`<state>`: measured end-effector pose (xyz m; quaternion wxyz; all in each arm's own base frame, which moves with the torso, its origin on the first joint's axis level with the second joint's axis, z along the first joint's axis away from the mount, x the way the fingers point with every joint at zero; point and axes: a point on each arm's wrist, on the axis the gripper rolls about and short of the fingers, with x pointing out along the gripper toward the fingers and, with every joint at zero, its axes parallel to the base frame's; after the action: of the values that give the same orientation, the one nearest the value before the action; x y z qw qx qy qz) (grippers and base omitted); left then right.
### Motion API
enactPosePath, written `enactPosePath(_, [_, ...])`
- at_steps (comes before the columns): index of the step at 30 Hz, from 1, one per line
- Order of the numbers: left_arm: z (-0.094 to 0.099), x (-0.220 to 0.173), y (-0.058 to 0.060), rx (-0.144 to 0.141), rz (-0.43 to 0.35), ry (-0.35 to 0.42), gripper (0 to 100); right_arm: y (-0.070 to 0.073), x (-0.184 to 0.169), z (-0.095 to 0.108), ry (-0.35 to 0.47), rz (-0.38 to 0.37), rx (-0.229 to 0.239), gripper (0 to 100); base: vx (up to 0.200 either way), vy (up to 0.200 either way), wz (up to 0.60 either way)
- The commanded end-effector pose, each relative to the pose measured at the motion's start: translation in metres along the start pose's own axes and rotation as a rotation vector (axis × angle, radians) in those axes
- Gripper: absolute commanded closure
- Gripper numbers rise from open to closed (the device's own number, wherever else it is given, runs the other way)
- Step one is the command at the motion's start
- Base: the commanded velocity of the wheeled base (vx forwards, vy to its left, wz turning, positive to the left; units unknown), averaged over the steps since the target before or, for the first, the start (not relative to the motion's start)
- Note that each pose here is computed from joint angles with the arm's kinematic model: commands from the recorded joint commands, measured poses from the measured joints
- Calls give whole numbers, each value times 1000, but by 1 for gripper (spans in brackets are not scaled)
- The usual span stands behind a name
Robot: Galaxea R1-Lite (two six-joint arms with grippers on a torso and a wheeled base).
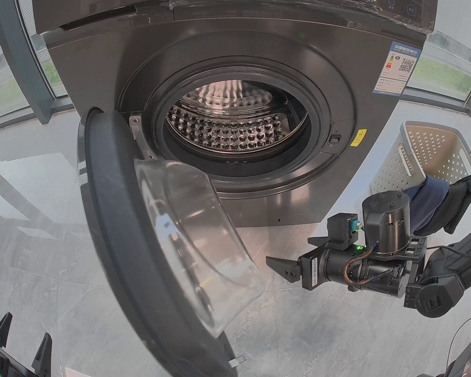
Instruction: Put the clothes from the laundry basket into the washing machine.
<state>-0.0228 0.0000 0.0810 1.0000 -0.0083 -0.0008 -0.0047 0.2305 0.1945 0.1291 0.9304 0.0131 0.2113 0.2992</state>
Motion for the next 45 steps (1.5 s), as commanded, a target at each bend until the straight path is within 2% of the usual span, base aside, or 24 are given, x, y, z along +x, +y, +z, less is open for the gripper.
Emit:
enactPosePath(1, [-5,0,0,0,0,3,0,7,0,-2,5,20,-5,0,0,0,0])
enactPosePath(6, [-5,0,0,1,2,2,0,7,12,3,-11,1,19,0,-80,0,0])
enactPosePath(12, [-5,0,0,1,3,3,0,10,35,1,0,-3,17,0,-200,0,0])
enactPosePath(15, [-5,0,0,1,2,3,0,17,41,-1,6,13,10,0,-67,0,0])
enactPosePath(16, [-5,0,0,1,2,2,0,24,46,-1,7,33,2,0,0,0,0])
enactPosePath(20, [-5,0,0,1,2,3,0,33,55,-4,10,56,-7,0,0,0,0])
enactPosePath(24, [-5,0,0,0,0,3,0,49,63,-4,-5,96,-9,0,0,0,0])
enactPosePath(28, [-5,0,0,1,3,2,0,48,64,1,-42,95,1,0,0,0,0])
enactPosePath(35, [-5,0,0,3,2,3,0,47,72,7,-66,92,7,0,-171,0,0])
enactPosePath(45, [-5,0,0,3,2,3,0,64,115,10,-104,121,4,0,0,0,0])
